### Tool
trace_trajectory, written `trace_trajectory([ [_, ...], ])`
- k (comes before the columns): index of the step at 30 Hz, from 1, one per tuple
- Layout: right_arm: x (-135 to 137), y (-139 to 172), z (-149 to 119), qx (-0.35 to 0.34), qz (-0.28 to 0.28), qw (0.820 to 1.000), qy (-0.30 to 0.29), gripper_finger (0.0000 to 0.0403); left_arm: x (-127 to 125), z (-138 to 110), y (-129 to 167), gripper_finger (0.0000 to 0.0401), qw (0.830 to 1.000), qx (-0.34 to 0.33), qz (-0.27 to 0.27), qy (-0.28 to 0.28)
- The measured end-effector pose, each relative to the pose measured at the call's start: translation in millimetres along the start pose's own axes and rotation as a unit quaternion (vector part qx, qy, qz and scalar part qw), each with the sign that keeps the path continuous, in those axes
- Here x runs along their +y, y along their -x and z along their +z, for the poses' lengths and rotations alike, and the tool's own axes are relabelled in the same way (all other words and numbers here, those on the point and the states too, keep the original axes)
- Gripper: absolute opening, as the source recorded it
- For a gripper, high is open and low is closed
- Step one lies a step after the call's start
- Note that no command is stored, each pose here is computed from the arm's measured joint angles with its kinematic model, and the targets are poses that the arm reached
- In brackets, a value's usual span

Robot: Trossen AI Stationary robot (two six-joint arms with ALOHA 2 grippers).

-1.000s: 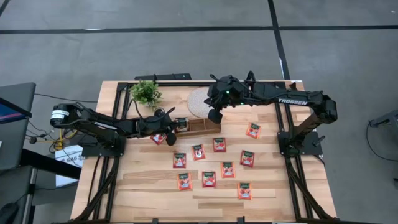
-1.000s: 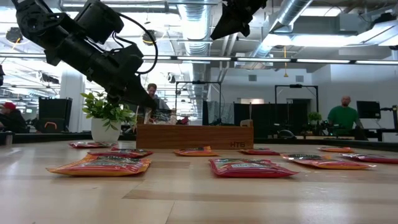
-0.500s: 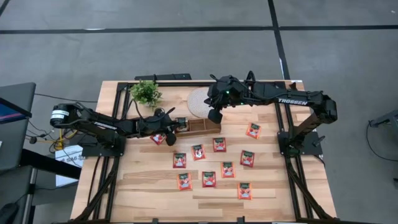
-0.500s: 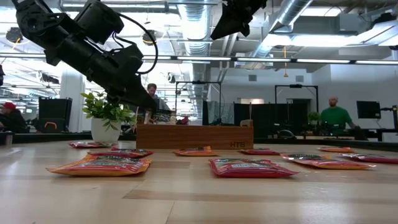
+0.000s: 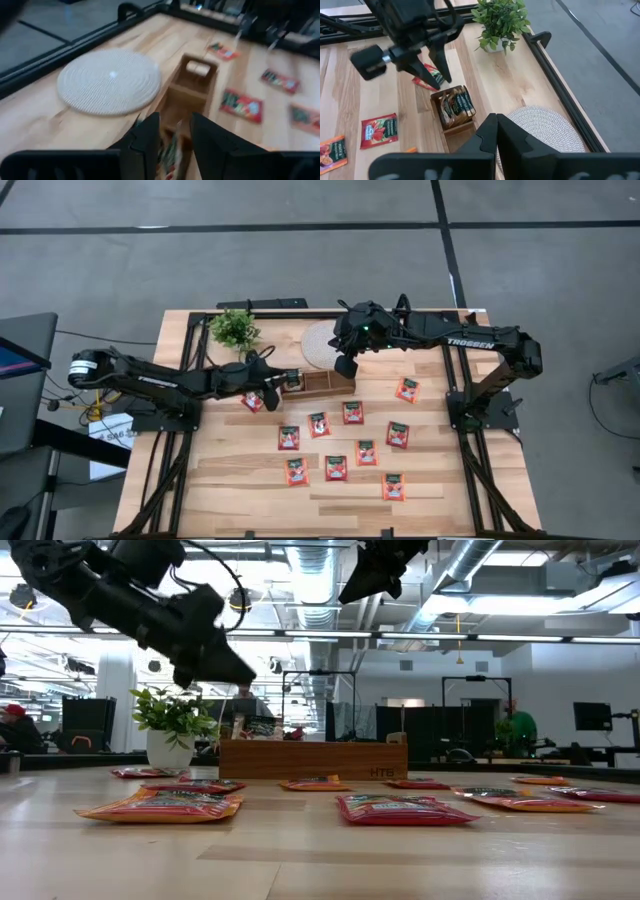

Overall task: Pick & Place Tea
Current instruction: Put the brown tea bag into the left of the wooden organizer

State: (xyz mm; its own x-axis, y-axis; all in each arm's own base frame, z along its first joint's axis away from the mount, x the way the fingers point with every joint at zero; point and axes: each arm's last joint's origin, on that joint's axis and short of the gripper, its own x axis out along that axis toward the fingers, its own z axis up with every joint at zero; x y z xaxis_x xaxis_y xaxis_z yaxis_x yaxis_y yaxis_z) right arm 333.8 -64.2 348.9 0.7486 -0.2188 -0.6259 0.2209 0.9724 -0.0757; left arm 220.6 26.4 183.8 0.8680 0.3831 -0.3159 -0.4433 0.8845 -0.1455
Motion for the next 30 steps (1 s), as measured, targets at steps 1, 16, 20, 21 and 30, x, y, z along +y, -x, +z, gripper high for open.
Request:
trace_trajectory([
  [1,0,0,0,0.000,0.000,1.000,-0.002,0.0000,-1,3,1,0.0099,1.000,-0.006,-0.006,0.008],
  [16,0,0,0,0.000,0.000,1.000,0.001,0.0000,-10,4,-23,0.0099,0.999,0.048,-0.002,-0.003],
  [20,0,0,0,0.001,0.000,1.000,0.002,0.0000,-9,-3,-28,0.0099,0.997,0.070,0.017,0.000],
  [21,0,0,-1,0.003,0.000,1.000,0.003,0.0000,-9,-5,-28,0.0099,0.997,0.078,0.021,0.001],
  [30,0,0,-1,0.003,0.000,1.000,0.010,0.0000,-6,-11,-26,0.0099,0.993,0.111,0.039,0.009],
])
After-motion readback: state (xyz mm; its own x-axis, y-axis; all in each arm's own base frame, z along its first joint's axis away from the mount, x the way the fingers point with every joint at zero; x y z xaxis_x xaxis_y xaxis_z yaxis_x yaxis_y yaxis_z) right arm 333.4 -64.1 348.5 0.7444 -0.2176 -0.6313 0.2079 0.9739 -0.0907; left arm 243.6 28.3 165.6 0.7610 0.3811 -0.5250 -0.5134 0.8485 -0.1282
